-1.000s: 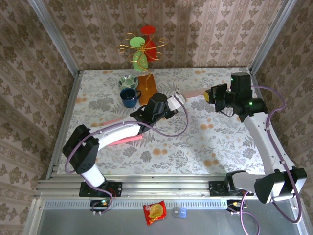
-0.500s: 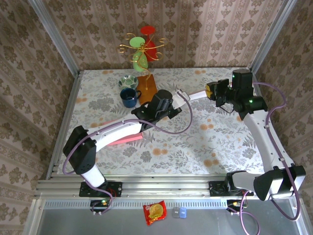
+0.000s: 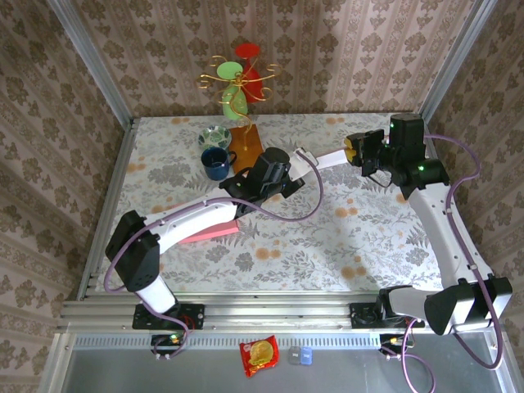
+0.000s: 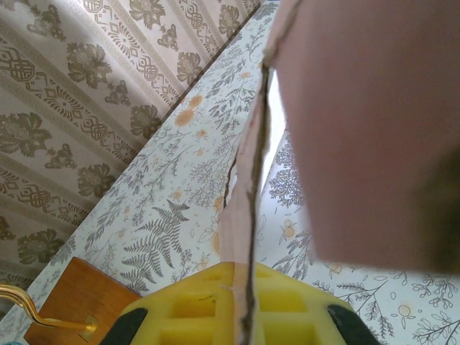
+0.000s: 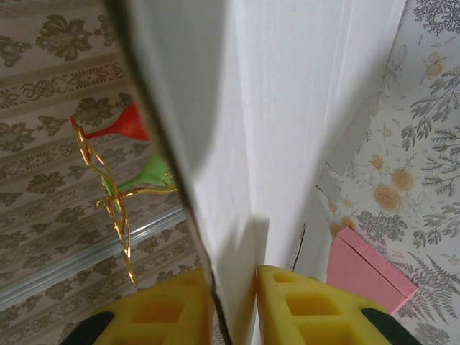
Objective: Fold the paper box
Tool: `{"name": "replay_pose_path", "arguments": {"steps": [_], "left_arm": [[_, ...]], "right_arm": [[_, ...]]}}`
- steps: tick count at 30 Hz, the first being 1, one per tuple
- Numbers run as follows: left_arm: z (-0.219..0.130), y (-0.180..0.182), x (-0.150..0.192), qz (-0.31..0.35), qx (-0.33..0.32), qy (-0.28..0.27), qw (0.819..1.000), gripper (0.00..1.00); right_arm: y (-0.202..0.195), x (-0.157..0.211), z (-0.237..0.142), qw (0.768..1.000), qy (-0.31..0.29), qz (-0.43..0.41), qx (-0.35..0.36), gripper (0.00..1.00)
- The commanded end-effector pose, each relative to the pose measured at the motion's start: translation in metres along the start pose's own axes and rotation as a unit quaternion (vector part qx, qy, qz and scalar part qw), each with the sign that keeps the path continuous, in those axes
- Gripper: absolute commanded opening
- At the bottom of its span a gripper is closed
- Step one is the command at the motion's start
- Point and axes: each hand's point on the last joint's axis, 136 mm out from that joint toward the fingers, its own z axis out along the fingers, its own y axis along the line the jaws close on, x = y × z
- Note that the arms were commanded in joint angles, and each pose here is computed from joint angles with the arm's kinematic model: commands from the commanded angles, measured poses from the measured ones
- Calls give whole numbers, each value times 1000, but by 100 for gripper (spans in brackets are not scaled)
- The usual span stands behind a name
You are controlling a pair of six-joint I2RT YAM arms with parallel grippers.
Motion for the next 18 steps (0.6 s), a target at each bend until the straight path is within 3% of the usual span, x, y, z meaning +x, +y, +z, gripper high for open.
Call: {"name": "replay_pose_path", "arguments": {"steps": [1, 4, 7, 13, 17, 18], "left_arm": [[-4, -1, -10, -11, 9, -6, 1000, 0], [-4, -1, -11, -11, 10, -6, 1000, 0], [-4, -2, -12, -12, 11, -8, 1000, 0], [-4, -3, -11, -14, 15, -5, 1000, 0], [-6, -1, -13, -20, 12, -8, 1000, 0], [-7, 0, -15, -22, 11, -9, 1000, 6]], "right_arm": [[16, -1, -14, 999, -16, -24, -21, 24], [10, -1, -14, 1000, -16, -22, -8, 23], [6, -1, -12, 1000, -15, -22, -2, 15], [7, -2, -14, 1000, -19, -25, -3, 15], [9, -3, -18, 999, -26, -31, -6, 2], [10, -3, -19, 999, -26, -31, -7, 0]]}}
